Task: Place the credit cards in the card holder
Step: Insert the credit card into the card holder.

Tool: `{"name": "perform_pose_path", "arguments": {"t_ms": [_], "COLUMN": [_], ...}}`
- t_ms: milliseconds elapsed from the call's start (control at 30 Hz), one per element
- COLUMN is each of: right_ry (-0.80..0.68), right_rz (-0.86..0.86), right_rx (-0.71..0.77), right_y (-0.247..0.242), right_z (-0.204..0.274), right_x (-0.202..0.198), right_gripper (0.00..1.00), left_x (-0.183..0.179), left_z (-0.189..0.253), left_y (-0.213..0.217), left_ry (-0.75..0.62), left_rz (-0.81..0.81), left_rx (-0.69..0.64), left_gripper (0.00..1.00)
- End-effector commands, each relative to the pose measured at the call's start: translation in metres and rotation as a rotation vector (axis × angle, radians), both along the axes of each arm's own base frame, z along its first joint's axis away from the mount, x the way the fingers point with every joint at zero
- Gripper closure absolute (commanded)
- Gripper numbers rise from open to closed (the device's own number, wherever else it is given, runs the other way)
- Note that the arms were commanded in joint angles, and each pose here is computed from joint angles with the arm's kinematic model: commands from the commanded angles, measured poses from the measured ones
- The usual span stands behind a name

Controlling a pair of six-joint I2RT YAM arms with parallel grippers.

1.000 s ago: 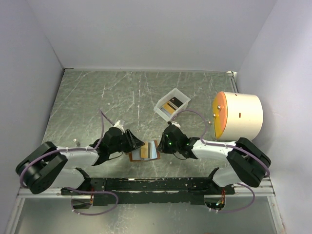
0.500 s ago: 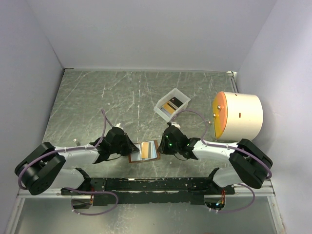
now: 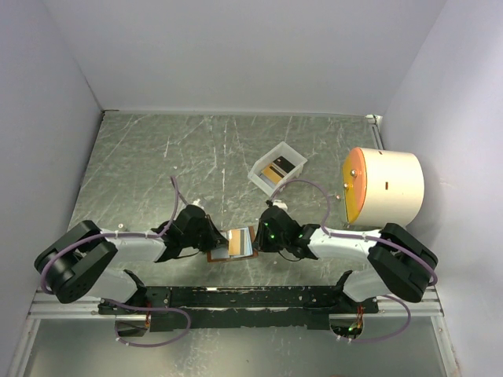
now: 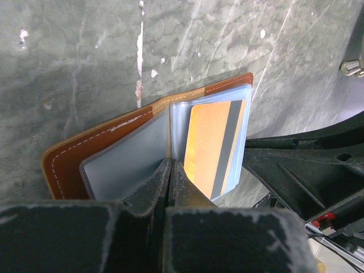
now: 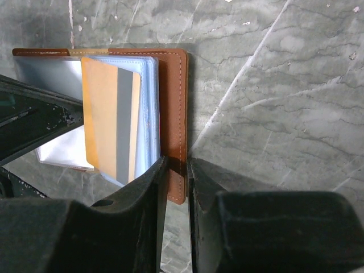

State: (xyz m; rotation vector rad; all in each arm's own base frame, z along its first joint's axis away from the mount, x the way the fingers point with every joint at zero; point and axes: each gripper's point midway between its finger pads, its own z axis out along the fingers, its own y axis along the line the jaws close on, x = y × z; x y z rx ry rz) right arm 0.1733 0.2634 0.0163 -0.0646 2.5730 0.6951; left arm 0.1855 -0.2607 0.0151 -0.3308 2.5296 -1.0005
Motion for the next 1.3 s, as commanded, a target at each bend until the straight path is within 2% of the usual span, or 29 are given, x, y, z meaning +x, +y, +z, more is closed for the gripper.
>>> {"name": "perform_pose_path", "arguments": {"t_ms": [0, 700, 1000, 1167, 1267], "right_ry": [-0.018, -0.021, -0.081, -0.159, -0.18], "right_rz": [-0.02, -0.036, -0.066, -0.084, -0.074], "right_rx": [0.003, -0.008, -0.088, -0.152, -0.144], "right_y": [0.003, 0.007, -0.01, -0.024, -0.023], "right_z": [0.002, 0.0, 0.009, 0.034, 0.046], "right_x": [0.003, -0.001, 0.008, 0.019, 0.021], "right_gripper": [0.8, 0.82, 0.81, 0.71, 0.64], "left_x": [-0.013, -0.016, -0.009, -0.008, -0.004], "left_z": [-0.007, 0.008, 0.018, 0.023, 0.035], "left_y": [-0.005, -0.034, -0.032, -0.026, -0.021], "left_ry": [0.041, 0.025, -0.015, -0.023, -0.05], "left_rz": [-0.036, -0.084, -0.075, -0.064, -0.039], "left_rx": [-0.005, -0.025, 0.005, 0.034, 0.04], "left_gripper": [0.93, 0.93, 0.93, 0.86, 0.78]}}
